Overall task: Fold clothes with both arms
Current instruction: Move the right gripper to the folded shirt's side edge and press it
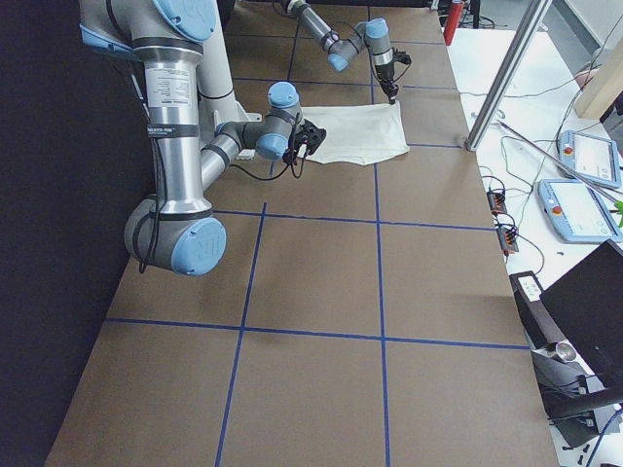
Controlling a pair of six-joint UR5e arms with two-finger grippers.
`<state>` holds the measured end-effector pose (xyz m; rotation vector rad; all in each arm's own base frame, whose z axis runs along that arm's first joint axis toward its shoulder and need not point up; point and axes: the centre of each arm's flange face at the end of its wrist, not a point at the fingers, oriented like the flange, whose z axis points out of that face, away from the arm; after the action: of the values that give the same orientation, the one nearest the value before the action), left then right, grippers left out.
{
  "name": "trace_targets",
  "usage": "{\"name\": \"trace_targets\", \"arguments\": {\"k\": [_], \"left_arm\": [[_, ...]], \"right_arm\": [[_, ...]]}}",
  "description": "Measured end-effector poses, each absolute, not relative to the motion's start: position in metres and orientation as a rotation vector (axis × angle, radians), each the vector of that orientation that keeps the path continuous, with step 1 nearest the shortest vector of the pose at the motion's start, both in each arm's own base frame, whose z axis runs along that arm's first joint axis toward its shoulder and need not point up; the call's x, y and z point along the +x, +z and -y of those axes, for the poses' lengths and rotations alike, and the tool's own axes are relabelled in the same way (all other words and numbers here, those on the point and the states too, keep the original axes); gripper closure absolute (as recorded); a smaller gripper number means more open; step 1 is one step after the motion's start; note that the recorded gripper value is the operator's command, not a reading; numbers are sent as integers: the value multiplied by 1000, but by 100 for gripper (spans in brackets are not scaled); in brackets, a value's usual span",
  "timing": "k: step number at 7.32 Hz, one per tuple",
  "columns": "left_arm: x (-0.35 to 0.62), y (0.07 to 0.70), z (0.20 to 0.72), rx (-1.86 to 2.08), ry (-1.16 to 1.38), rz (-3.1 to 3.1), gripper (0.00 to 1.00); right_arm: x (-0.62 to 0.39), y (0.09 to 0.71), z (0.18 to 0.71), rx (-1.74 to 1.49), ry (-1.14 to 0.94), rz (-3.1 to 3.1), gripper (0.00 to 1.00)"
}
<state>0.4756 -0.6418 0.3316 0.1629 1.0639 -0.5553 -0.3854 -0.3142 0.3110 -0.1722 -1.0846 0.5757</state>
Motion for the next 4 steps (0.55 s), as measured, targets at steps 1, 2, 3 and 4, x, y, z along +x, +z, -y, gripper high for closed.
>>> {"name": "trace_targets", "arguments": {"k": [1, 2, 3, 4], "left_arm": [[470, 315, 648, 184, -549, -1106, 31], [454, 296, 631, 173, -520, -1164, 31], [430, 294, 600, 140, -483, -1209, 31], [404, 295, 569, 126, -457, -1243, 31]], "right_arm": [[-404, 302, 321, -173, 569, 1096, 0], [-426, 292, 332, -166, 569, 1102, 0], [-453, 280, 345, -140, 560, 1084, 0], [-485, 266, 357, -93, 500, 1034, 0]]}}
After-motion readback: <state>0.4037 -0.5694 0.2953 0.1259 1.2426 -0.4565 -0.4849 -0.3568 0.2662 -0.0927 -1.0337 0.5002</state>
